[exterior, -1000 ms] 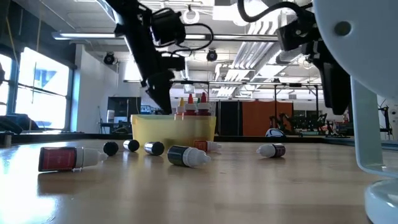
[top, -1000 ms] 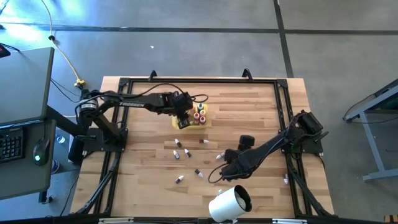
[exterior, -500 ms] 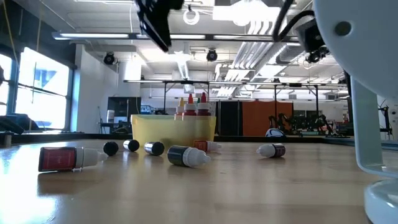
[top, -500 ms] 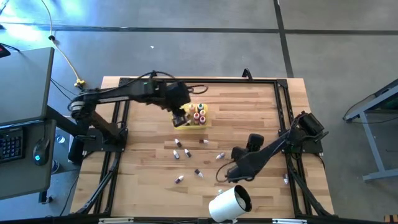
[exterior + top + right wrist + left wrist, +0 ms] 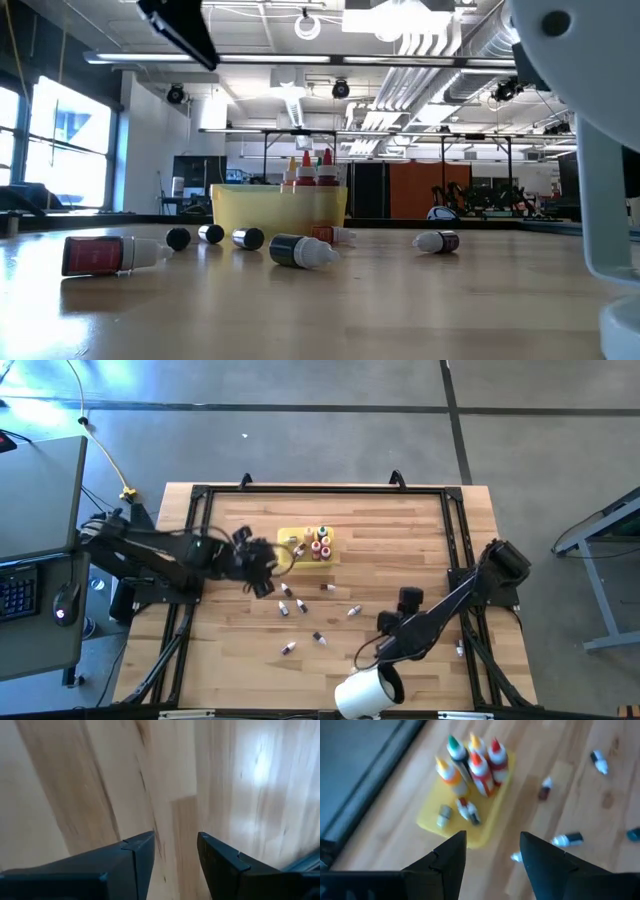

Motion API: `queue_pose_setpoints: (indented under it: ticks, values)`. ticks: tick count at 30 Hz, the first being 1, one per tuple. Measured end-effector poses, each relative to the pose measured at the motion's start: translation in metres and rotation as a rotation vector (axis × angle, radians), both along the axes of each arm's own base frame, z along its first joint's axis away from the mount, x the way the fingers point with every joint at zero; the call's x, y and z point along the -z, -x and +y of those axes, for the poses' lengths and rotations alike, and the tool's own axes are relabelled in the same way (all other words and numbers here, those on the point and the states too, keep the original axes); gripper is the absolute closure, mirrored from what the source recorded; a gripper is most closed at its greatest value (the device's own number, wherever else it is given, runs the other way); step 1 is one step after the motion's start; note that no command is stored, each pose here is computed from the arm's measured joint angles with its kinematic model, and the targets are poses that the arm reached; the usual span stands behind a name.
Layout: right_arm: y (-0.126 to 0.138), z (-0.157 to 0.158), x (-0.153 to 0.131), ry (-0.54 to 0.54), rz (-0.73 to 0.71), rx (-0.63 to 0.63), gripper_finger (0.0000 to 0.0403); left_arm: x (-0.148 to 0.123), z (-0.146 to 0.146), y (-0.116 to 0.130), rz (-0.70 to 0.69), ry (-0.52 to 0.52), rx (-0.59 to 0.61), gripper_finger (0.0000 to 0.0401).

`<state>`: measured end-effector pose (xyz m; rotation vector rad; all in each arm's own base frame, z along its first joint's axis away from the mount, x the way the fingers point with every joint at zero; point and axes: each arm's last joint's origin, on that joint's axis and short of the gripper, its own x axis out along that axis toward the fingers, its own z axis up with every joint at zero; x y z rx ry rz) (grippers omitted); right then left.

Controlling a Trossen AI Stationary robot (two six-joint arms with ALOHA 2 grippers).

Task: Pick & Place food coloring
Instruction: Put the right small blue food coloring bottle into the yellow container

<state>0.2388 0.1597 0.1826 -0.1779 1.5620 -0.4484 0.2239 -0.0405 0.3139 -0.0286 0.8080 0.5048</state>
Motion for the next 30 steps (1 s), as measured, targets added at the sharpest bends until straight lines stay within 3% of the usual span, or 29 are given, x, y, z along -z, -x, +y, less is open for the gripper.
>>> queue_pose_setpoints:
  ticks: [5, 10, 15, 18, 25, 30]
  values:
    - [0.022, -0.010, -0.022, -0.096, -0.019, 0.200, 0.0261, 0.026, -0.014, 0.010, -0.001, 0.085, -0.043, 0.0219]
    - [0.052, -0.024, -0.041, -0.193, -0.044, 0.468, 0.0261, 0.027, -0.020, 0.010, -0.045, 0.092, -0.063, 0.0219]
    - [0.087, -0.031, -0.030, -0.306, 0.124, 0.822, 0.0261, 0.026, -0.020, 0.009, -0.057, 0.099, -0.065, 0.0219]
    - [0.100, -0.033, -0.019, -0.320, 0.231, 1.007, 0.0260, 0.026, -0.020, 0.009, -0.055, 0.105, -0.060, 0.0219]
    - [0.104, -0.035, 0.002, -0.355, 0.217, 1.022, 0.0261, 0.026, -0.020, 0.009, -0.053, 0.108, -0.058, 0.0219]
    - [0.107, -0.035, 0.014, -0.383, 0.276, 1.109, 0.0261, 0.026, -0.020, 0.009, -0.054, 0.109, -0.059, 0.0219]
